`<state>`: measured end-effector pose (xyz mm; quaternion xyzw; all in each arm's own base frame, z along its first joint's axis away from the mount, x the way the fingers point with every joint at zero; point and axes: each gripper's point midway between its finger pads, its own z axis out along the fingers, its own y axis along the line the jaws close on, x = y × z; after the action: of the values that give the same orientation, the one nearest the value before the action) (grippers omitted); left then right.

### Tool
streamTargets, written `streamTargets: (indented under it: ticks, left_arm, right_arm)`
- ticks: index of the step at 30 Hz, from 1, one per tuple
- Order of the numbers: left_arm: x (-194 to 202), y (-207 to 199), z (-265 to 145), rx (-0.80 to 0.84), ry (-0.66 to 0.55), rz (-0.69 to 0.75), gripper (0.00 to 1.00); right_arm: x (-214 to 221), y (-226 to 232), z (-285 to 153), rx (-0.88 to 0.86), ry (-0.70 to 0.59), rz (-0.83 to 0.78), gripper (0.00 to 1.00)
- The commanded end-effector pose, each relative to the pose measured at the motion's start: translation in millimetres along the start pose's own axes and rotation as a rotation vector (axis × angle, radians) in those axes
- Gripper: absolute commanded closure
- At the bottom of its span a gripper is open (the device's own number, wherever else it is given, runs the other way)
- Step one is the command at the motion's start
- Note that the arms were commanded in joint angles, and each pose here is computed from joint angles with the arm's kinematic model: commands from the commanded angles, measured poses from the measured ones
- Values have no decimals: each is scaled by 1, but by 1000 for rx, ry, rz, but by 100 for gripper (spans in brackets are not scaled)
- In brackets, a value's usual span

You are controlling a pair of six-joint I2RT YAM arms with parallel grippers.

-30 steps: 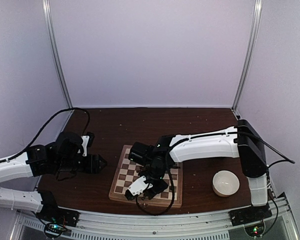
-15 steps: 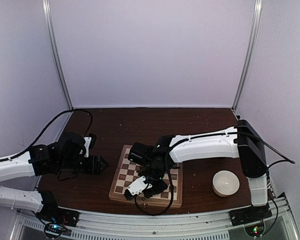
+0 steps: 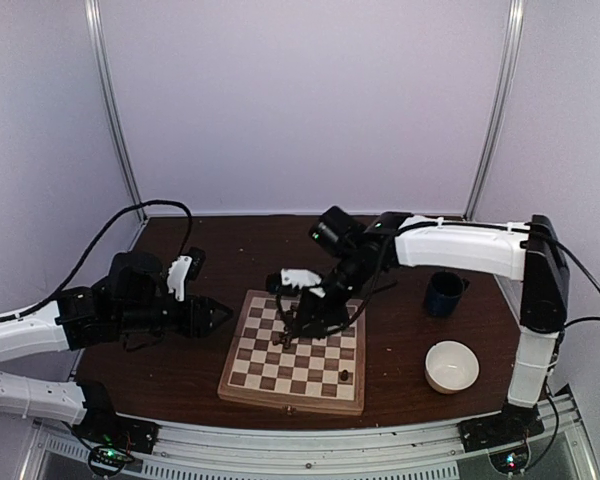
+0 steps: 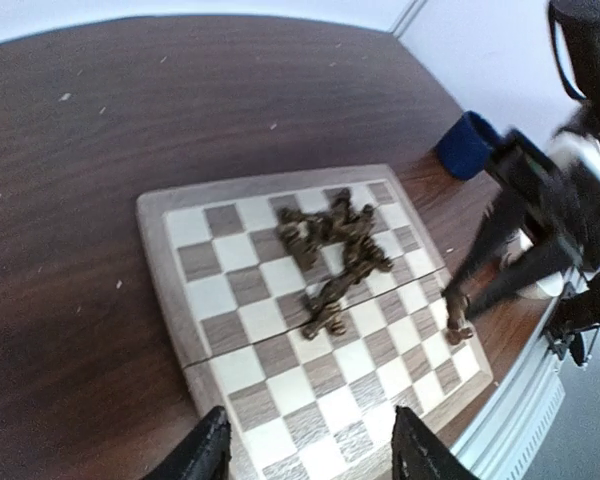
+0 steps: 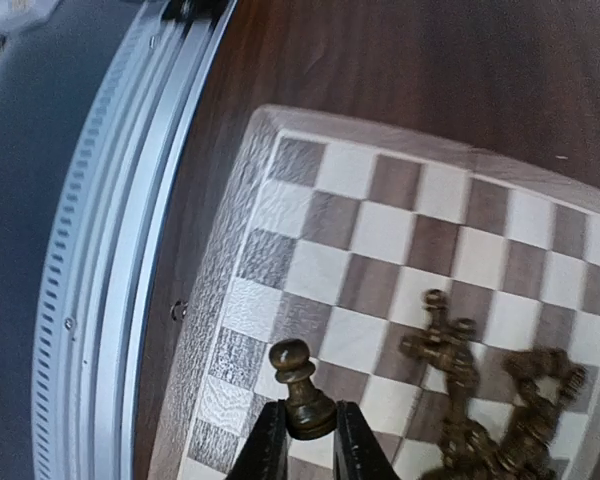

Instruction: Set up the chess pieces on the board

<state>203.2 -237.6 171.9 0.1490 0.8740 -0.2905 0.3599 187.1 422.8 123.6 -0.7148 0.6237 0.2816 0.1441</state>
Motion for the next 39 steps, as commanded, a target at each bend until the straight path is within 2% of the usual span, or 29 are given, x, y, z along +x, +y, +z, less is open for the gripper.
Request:
streamTargets:
  ticks: [1, 5, 8, 11, 17, 20, 30, 39]
  left_arm:
    - [-61, -58, -14, 254, -210, 68, 47]
    - [-78, -89, 1, 358, -183, 57, 49]
    - [-79, -108, 20, 438, -113, -3, 44]
    - [-79, -117, 35, 462, -59, -71, 43]
    - [-78, -125, 47, 481, -17, -123, 53]
    - [-76, -130, 50, 500, 6, -129, 55]
    - [-75, -135, 57, 509, 17, -130, 67]
    - [-75, -135, 61, 508, 12, -129, 70]
  right_arm:
    - [-33, -18, -73, -37, -346, 280, 85]
    - [-34, -25, -94, -53, -445, 372, 85]
    - [-35, -25, -101, -50, -466, 375, 85]
    - [-36, -23, -105, -52, -481, 376, 85]
    - [-38, -23, -108, -48, -498, 370, 84]
    - [-40, -24, -108, -52, -505, 372, 84]
    - [-40, -23, -108, -52, -512, 368, 83]
    - [-38, -20, -106, -59, -508, 355, 81]
